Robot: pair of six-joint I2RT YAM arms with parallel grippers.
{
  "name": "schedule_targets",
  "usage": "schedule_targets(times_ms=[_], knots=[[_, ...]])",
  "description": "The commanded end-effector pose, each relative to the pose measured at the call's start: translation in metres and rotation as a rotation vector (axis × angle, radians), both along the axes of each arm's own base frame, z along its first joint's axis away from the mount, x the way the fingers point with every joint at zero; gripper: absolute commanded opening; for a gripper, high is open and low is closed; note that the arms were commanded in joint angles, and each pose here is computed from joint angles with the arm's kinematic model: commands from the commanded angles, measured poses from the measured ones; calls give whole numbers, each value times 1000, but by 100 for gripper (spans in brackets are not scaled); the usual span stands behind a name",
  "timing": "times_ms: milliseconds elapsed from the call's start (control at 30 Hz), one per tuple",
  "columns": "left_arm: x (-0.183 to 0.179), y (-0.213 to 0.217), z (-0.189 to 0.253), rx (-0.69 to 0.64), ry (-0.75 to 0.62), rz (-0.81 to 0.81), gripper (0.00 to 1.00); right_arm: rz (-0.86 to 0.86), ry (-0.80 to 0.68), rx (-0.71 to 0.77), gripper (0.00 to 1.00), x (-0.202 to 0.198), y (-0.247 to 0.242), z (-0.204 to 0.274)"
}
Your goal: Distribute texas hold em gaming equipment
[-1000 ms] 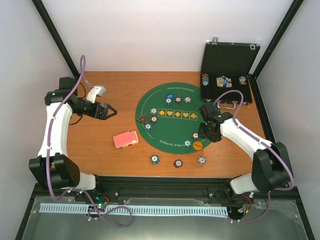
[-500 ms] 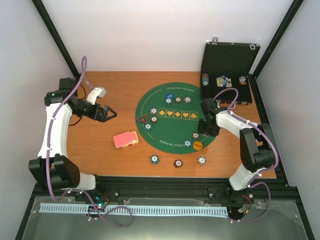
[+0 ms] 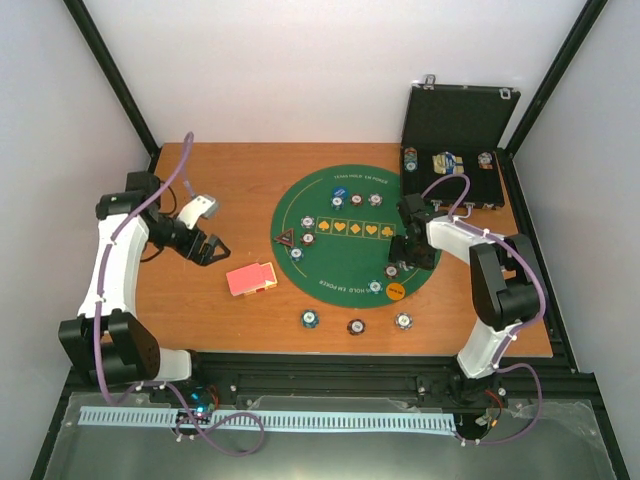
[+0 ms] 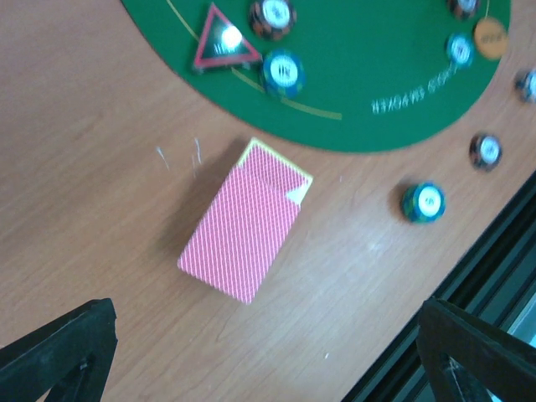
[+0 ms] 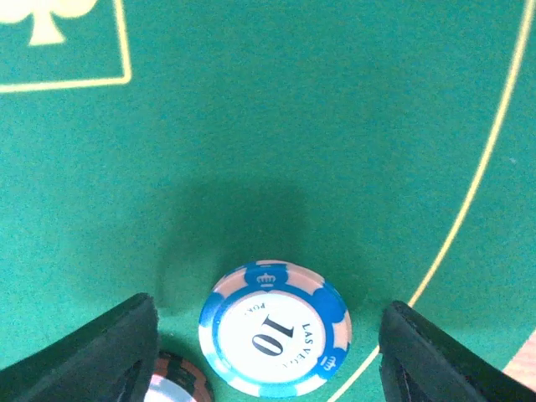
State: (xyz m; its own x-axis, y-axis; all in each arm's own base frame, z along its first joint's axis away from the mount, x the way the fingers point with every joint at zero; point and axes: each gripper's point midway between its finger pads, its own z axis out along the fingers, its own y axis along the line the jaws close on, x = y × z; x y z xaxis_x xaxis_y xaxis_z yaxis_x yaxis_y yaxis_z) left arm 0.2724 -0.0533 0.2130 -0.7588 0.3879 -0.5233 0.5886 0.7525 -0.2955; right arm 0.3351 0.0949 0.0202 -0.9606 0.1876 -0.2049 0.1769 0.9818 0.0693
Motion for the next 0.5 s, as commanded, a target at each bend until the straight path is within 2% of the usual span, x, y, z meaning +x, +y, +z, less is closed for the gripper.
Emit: schedule_targets(times_ms=[0,67,167,333,467], knots=[[-20,12,-26,139,-29,-132,100,-16,-50,-11,77,9,-5,15],[-26,14,-36,180,-33,-182,100,-23,-93,-12,89,11,-7,31],[-32,10,-44,204,-48,-248,100,-40,-162,-6,96,13,-10,59],[-33,-8,-65,285,-107,-338,100,-22,-261,48,100,15,-4,99],[-30,-14,-87,390,-150,-397,100,27,-267,100,100,9,7,111]])
